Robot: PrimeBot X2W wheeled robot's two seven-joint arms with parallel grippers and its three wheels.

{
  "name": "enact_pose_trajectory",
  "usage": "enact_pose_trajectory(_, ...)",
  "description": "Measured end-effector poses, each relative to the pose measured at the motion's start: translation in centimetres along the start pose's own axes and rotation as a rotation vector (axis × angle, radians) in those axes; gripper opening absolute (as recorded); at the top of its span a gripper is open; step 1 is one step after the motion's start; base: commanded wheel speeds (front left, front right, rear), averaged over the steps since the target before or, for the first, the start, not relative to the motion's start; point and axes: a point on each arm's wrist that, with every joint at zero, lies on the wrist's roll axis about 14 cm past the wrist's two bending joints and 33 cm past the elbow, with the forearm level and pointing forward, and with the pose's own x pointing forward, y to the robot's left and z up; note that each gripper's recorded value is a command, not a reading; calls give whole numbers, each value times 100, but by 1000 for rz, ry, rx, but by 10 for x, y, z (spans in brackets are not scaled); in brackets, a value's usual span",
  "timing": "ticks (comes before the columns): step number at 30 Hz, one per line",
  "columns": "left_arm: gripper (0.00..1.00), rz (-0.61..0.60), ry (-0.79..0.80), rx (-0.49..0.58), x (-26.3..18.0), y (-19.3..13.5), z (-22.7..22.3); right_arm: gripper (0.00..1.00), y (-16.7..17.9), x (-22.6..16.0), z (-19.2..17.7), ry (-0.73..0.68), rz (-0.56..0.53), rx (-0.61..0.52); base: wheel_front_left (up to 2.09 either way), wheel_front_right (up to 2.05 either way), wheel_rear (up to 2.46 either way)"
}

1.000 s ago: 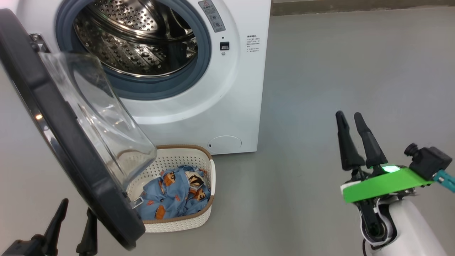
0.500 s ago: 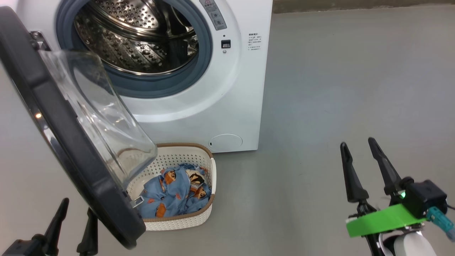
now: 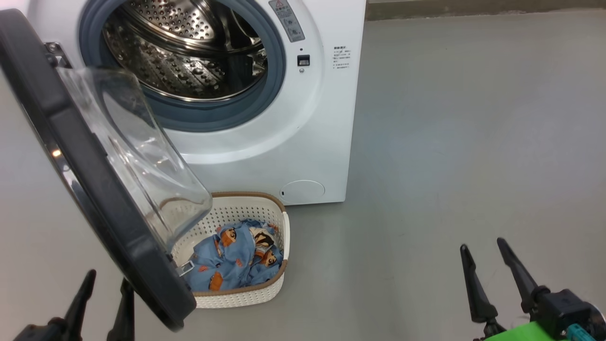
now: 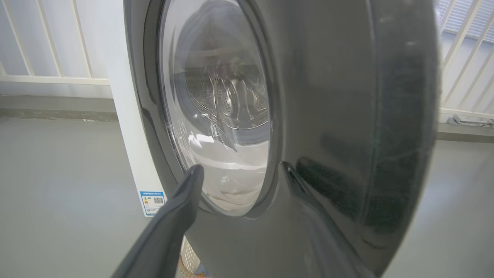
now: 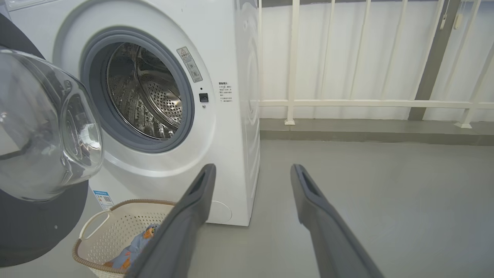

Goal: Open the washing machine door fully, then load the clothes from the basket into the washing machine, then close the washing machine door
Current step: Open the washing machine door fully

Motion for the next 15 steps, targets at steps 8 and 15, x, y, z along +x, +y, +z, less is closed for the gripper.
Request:
enact_pose_trajectory(8,100,0,-7,15,-4,-2,2,100,5,-7,-10,37,19,-44,0,0,0)
enact_pose_trajectory(15,100,15,-4,21,-10,2,1,100,7,-10,-21,72,25,-43,0,0,0)
